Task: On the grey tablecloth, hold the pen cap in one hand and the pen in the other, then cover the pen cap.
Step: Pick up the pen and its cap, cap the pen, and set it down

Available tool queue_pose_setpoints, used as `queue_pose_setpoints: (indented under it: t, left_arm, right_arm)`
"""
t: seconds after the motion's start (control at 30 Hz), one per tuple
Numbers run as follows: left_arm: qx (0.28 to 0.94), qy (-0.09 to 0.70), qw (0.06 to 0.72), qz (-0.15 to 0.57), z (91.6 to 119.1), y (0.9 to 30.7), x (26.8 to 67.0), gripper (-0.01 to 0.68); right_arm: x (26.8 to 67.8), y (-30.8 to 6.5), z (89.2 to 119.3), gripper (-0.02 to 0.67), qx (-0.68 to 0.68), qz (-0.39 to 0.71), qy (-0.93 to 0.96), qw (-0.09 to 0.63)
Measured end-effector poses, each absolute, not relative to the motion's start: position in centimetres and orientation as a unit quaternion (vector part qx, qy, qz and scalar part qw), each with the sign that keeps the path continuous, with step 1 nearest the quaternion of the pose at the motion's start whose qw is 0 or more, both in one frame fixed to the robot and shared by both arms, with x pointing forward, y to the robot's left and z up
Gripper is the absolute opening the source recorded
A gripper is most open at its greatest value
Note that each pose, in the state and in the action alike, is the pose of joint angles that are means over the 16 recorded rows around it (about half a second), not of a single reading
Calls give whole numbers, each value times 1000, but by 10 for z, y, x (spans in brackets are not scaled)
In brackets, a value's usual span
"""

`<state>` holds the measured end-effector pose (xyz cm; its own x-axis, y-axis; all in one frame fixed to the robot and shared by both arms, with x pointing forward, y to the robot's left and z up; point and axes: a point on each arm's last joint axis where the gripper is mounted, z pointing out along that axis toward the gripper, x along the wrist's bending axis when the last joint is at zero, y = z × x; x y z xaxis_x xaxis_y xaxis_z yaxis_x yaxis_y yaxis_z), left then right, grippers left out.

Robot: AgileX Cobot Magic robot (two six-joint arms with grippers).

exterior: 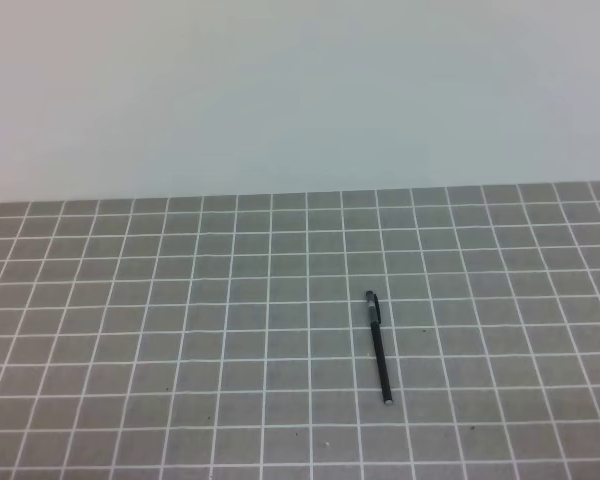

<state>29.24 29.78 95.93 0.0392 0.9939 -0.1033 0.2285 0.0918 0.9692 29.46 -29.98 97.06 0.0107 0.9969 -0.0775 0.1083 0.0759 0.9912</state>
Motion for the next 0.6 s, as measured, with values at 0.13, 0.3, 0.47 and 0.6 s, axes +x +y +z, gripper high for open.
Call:
queue_pose_setpoints:
  t: [0.13, 0.3, 0.47, 0.6]
  left_arm:
    - [541, 565, 476, 402, 959, 298, 292, -2]
    - [541, 565, 476, 402, 959, 298, 292, -2]
    - [541, 565, 476, 402, 959, 298, 292, -2]
    - [541, 565, 476, 402, 959, 298, 292, -2]
  right_arm:
    - [294, -301, 970, 4, 515, 445, 538, 498]
    - [294, -301, 969, 4, 518, 441, 538, 498]
    - [294, -301, 969, 4, 519, 440, 537, 499]
    - [294, -301, 969, 4, 520, 439, 536, 499]
